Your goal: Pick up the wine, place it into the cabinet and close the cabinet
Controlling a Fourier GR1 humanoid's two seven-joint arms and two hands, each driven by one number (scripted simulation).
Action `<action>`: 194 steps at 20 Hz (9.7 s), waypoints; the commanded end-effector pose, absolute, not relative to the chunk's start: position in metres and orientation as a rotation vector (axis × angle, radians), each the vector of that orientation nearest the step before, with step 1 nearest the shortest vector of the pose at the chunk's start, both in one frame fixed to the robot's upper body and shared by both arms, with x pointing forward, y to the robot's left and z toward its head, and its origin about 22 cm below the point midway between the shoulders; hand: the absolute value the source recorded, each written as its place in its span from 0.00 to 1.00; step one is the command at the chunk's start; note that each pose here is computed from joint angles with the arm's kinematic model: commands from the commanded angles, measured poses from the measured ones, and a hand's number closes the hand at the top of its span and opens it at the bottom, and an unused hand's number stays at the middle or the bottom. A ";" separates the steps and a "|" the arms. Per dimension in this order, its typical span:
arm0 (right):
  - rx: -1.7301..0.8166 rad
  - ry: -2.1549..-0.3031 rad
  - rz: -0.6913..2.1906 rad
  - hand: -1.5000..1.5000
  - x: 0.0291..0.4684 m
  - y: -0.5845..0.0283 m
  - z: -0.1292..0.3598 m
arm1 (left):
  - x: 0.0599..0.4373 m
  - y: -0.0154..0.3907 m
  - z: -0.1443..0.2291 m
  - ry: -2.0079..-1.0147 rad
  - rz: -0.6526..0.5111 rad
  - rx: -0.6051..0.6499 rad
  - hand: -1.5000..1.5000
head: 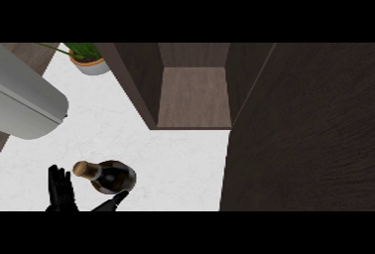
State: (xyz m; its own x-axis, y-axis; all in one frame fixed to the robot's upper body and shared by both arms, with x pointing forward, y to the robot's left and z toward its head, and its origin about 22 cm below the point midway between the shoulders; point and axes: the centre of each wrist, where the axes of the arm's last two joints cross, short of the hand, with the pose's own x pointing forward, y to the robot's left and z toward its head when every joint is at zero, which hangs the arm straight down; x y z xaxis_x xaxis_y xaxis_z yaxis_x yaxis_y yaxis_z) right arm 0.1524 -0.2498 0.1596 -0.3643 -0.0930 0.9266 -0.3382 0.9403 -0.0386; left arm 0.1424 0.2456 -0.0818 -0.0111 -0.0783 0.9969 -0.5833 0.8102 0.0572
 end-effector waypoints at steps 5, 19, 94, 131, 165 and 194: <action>0.349 -1.958 0.261 0.00 0.115 -0.264 0.178 | 0.156 0.238 -0.097 -1.538 0.443 0.513 0.00; 0.348 -1.948 0.293 0.00 0.131 -0.250 0.178 | 0.186 0.241 -0.143 -1.518 0.503 0.381 0.00; 0.256 -1.993 0.253 0.00 0.155 -0.296 0.158 | 0.284 0.098 0.008 -1.778 0.084 0.024 1.00; 0.336 -1.989 0.275 0.00 0.168 -0.275 0.167 | 0.399 0.079 0.012 -1.713 0.111 0.072 1.00; 0.396 -2.001 0.282 0.00 0.180 -0.277 0.172 | 0.392 0.112 -0.033 -1.696 0.046 0.228 1.00; 0.384 -2.000 0.304 0.00 0.183 -0.278 0.169 | 0.434 0.118 0.029 -1.749 0.014 0.432 1.00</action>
